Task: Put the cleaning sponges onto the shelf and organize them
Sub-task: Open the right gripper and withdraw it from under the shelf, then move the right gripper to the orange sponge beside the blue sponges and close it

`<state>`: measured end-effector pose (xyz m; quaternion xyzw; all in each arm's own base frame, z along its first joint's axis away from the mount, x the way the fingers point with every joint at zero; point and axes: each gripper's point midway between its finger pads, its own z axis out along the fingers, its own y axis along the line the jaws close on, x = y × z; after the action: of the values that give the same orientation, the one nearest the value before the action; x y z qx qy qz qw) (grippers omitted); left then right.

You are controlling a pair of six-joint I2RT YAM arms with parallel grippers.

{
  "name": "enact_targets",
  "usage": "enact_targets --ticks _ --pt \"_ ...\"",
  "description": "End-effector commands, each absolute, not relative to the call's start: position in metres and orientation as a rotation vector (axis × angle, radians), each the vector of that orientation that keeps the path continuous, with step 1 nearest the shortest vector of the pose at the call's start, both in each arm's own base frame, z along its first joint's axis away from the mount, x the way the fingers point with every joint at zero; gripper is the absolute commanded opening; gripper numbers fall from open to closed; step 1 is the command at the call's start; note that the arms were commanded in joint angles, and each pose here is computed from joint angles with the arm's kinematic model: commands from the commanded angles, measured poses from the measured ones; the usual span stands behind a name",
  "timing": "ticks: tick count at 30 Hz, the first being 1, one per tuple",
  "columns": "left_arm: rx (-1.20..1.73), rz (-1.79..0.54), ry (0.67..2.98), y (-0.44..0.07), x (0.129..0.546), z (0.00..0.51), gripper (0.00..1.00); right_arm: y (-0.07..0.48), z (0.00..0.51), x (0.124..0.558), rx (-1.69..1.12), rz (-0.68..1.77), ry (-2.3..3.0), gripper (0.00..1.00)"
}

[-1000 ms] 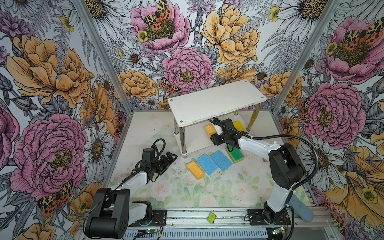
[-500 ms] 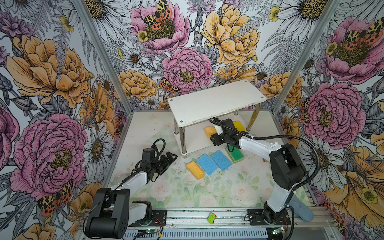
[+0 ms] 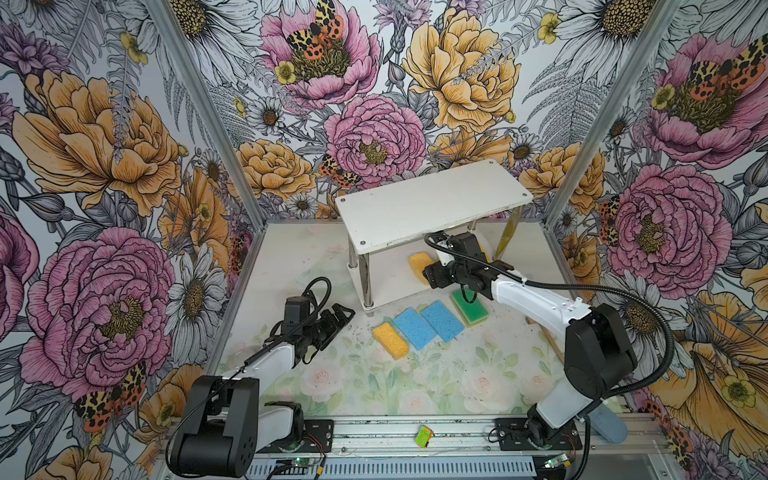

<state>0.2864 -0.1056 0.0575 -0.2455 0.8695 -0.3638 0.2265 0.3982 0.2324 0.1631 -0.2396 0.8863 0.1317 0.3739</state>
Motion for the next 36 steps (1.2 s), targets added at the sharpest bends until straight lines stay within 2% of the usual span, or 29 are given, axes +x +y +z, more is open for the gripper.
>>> enact_targets --ticks 1,13,25,36 --pt "-0.620 -1.020 2.379 -0.109 0.292 0.066 0.99 0.245 0.175 0.371 -0.693 0.398 2.244 0.80" --pt "-0.619 -1.027 2.381 -0.106 0.294 0.062 0.99 0.272 0.169 0.291 -0.793 0.582 2.270 0.83" --pt "-0.628 -1.031 2.373 -0.104 0.294 0.061 0.99 0.320 0.116 0.224 -0.922 0.639 2.417 0.84" --pt "-0.637 -1.038 2.372 -0.103 0.291 0.060 0.99 0.360 0.074 0.202 -1.061 0.580 2.484 0.84"
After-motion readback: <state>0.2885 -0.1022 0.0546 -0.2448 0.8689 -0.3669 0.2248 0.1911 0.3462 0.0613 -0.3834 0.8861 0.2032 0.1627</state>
